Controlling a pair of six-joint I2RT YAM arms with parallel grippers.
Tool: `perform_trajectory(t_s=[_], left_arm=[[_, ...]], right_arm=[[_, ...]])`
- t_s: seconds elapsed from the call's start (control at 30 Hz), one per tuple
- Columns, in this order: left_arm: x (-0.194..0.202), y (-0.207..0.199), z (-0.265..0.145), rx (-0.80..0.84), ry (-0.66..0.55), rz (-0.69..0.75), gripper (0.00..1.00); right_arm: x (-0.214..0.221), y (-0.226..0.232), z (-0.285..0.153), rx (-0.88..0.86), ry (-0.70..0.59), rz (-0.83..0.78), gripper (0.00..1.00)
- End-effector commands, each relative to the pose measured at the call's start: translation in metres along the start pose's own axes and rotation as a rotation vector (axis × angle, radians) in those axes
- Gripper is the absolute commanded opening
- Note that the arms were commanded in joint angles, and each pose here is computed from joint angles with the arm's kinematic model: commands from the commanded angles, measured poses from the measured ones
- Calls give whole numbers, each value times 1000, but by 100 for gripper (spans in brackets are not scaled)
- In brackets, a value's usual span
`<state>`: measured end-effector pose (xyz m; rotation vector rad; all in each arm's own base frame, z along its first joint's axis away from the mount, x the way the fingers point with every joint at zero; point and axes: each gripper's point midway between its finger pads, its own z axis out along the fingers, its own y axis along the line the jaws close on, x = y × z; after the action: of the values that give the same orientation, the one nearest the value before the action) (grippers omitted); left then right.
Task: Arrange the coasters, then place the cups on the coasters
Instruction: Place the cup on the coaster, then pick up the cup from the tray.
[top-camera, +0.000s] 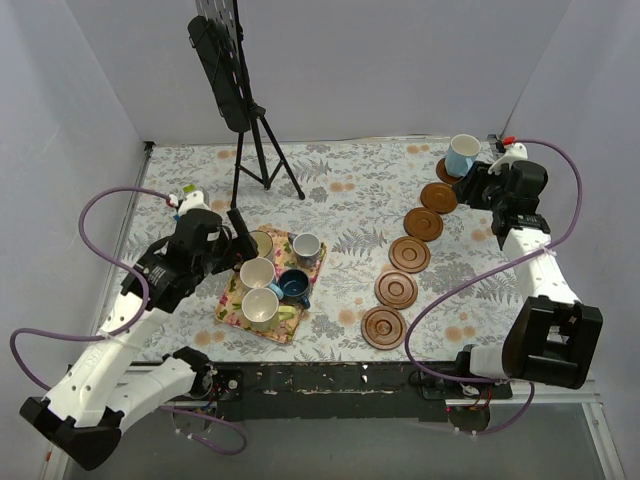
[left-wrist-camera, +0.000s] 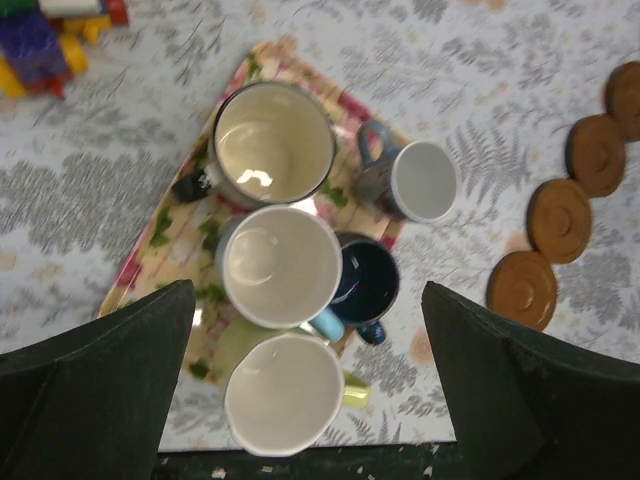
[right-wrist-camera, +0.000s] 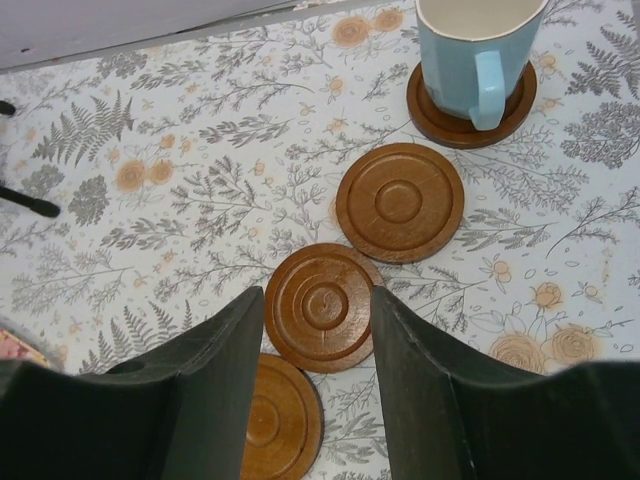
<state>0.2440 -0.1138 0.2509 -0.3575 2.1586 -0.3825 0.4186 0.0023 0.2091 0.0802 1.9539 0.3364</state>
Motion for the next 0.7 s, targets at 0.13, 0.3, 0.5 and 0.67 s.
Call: perform_trajectory(t_s=[0.13, 0.3, 0.5, 0.67], left_arm=[[57, 60, -26, -208, 172, -55, 93], [84, 65, -16, -212, 258, -57, 89], [111, 81, -3, -280, 333, -30, 85], [120, 78, 2, -260, 360, -41, 82]], right_arm=[[3, 23, -25, -72, 21, 28, 52], [19, 30, -43, -91, 49, 26, 52], [27, 29, -56, -70, 56, 5, 52], [34, 31, -56, -85, 73, 17, 52]])
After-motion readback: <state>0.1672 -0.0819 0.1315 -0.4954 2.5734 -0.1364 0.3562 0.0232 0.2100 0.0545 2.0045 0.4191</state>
